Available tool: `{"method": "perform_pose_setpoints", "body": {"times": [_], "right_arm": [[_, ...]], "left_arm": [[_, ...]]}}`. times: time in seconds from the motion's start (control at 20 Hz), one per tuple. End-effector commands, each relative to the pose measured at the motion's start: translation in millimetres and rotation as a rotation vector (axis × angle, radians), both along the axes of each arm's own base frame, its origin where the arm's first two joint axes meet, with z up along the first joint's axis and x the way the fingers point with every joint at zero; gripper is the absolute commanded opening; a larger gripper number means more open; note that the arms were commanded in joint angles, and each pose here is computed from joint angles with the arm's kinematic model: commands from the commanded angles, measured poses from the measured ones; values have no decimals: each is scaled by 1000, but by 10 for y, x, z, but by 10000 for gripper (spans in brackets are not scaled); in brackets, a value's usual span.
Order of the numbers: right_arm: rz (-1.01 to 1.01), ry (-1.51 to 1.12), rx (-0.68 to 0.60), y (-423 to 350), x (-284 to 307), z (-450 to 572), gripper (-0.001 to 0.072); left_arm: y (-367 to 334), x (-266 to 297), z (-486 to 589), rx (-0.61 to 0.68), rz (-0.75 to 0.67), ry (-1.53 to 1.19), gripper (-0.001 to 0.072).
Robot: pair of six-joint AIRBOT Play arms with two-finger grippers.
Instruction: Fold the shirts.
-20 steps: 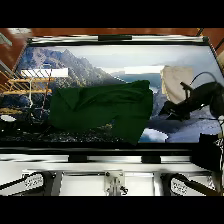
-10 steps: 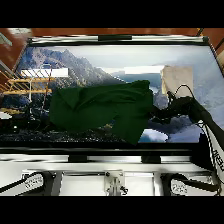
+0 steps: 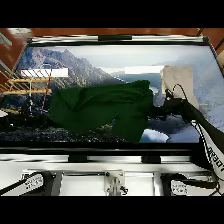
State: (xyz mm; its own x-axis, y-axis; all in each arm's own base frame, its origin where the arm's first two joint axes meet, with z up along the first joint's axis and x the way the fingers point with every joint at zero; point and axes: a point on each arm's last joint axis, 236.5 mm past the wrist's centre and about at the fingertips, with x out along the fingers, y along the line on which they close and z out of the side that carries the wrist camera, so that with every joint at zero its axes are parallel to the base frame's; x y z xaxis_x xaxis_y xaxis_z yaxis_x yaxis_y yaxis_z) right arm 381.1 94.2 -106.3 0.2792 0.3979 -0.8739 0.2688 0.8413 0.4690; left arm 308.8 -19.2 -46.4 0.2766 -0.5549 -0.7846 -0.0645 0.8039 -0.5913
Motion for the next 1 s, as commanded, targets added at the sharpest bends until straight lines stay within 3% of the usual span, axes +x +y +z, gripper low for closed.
{"method": "perform_pose_setpoints", "body": {"times": [0.0, 0.15, 0.25, 0.4, 0.5, 0.7, 0.95], "right_arm": [[51, -119, -12, 48, 148, 354, 66], [105, -496, -53, 48, 543, 1763, 66], [98, -864, -106, -6, 593, 3240, 66], [-27, -1440, -178, -225, -138, 5514, 66], [-57, -1654, -184, -252, -872, 6344, 66], [-98, -1805, -93, -242, -1852, 6872, 66], [-50, -1627, -227, -300, -1961, 6425, 66]], "left_arm": [[88, 283, 397, 34, -16, -114, 33], [182, 763, 1571, 165, -55, -447, 33], [103, 893, 2858, 254, -58, -764, 34], [-47, 424, 4948, 437, 23, -1295, 35], [-183, -191, 5898, 518, 102, -1567, 35], [-348, -1065, 6413, 529, 229, -1713, 34], [-177, -1321, 6124, 640, 307, -1560, 35]]}}
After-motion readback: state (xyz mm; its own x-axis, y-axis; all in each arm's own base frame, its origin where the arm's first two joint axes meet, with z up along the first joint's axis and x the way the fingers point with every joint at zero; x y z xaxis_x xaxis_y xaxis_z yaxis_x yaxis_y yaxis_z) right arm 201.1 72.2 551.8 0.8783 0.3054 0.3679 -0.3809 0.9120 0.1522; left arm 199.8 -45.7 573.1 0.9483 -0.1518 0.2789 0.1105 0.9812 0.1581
